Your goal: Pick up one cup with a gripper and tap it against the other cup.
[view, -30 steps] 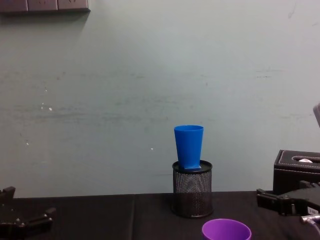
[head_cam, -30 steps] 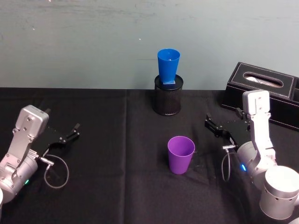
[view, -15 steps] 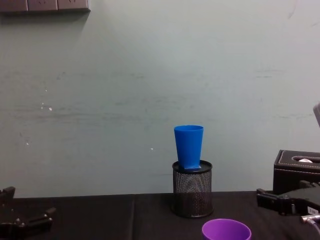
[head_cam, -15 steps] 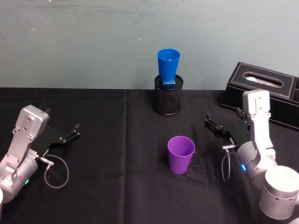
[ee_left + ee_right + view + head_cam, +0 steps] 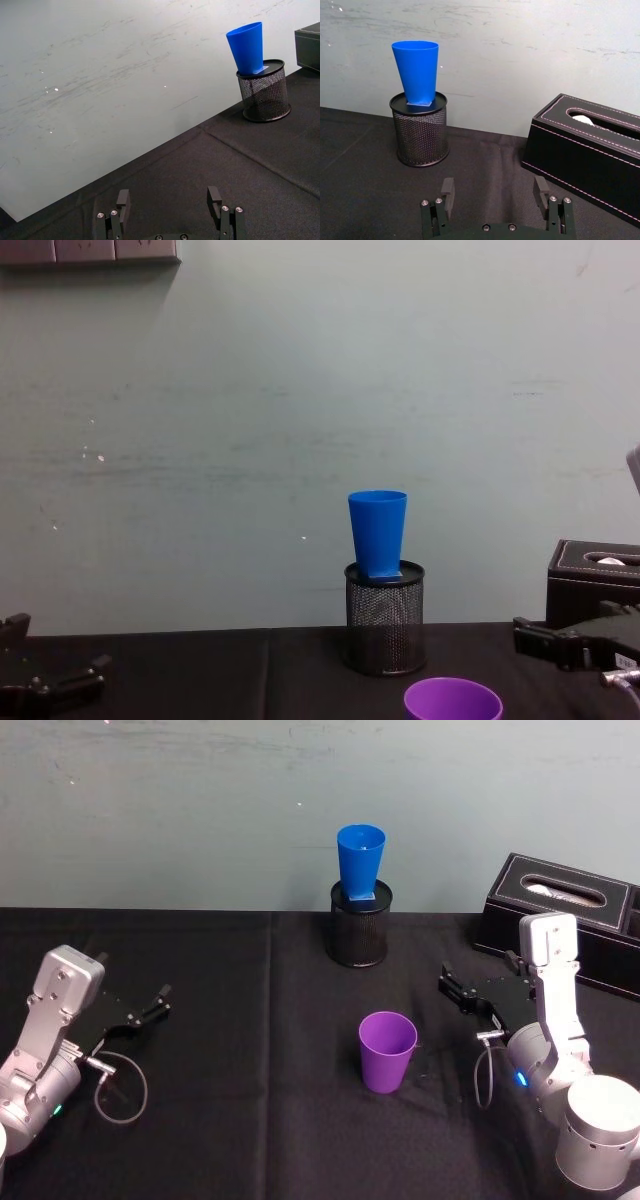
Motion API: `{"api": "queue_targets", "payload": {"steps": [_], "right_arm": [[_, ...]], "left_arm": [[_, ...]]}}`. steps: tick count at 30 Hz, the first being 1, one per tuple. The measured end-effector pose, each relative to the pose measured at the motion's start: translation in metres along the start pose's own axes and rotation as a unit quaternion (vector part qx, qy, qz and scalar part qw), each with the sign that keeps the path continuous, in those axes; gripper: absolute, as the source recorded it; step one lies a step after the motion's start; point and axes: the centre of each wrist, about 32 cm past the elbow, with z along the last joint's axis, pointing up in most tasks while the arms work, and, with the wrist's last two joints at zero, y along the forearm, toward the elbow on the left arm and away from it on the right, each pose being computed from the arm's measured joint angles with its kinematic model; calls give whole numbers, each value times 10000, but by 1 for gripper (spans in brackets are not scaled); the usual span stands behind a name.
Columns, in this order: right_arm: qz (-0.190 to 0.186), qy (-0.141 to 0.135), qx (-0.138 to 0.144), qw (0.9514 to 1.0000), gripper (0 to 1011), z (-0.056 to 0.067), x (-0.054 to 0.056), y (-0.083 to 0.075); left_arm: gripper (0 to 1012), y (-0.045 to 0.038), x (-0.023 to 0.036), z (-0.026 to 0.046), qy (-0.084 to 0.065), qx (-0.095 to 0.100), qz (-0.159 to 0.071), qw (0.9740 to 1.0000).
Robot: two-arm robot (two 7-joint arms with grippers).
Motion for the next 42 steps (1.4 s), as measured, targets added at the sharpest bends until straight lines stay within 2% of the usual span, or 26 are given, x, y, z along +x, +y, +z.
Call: {"api": "queue_targets", "payload": {"steps": [42], "right_arm": [[0,0,0,10000,1000,0,0,0]], "left_arm": [[1011,0,0,0,0,0,0,10000]]}}
